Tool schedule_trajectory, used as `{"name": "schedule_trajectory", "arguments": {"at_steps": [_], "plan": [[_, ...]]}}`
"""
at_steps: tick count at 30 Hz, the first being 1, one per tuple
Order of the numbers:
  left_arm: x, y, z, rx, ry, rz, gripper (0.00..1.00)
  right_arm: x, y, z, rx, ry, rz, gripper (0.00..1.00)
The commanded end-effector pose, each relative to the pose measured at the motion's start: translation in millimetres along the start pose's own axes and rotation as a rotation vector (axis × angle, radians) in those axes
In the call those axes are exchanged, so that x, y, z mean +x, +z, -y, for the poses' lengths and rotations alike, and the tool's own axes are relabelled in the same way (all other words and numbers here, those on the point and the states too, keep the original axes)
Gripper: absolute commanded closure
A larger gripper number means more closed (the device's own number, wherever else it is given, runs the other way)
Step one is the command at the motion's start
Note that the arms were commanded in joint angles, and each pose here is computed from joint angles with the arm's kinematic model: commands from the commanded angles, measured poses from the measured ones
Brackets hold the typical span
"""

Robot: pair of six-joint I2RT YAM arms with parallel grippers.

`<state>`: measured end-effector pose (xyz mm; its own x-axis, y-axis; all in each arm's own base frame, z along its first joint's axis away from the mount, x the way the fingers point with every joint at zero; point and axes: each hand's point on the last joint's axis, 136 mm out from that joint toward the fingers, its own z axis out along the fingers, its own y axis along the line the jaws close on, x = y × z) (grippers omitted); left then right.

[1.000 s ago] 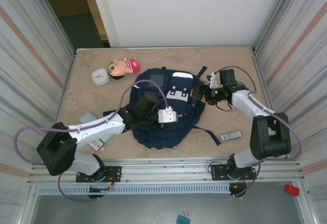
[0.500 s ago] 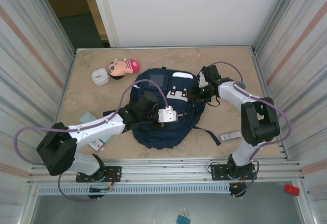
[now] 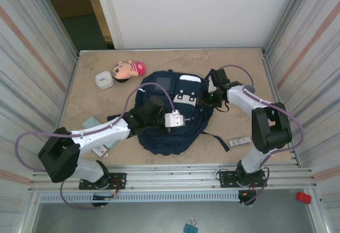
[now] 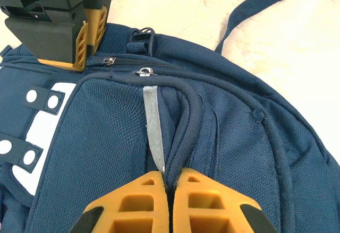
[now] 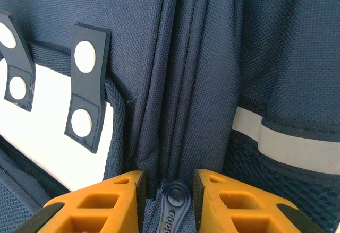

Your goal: Pack books, pencil case, and school supplies into a backpack

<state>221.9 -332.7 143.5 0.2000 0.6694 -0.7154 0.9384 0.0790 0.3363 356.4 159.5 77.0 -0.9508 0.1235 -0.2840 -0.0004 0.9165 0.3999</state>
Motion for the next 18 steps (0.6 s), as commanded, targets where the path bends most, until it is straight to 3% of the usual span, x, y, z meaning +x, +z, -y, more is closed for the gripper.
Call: {"name": "schedule_trajectory", "arguments": {"at_steps": [1, 5, 11, 18], "plan": [[-20.2, -7.4, -9.3, -0.044, 0.008, 0.074, 1.0, 19.5, 2.6, 12.1, 0.049, 0.015, -0.059, 0.68], [-21.4, -9.6, -11.7, -0.058, 0.009, 0.077, 1.0, 30.5, 8.2, 8.6, 0.01, 0.057, -0.126, 0.63], [-20.3, -8.8, -15.6, -0.079, 0.001, 0.072, 1.0, 32.3, -4.7, 2.4, -0.016, 0.094, -0.102, 0.84], [-16.4, -6.5, -22.5, -0.116, -0.016, 0.053, 1.0, 27.0, -30.1, -3.6, -0.027, 0.103, -0.025, 1.0]]}}
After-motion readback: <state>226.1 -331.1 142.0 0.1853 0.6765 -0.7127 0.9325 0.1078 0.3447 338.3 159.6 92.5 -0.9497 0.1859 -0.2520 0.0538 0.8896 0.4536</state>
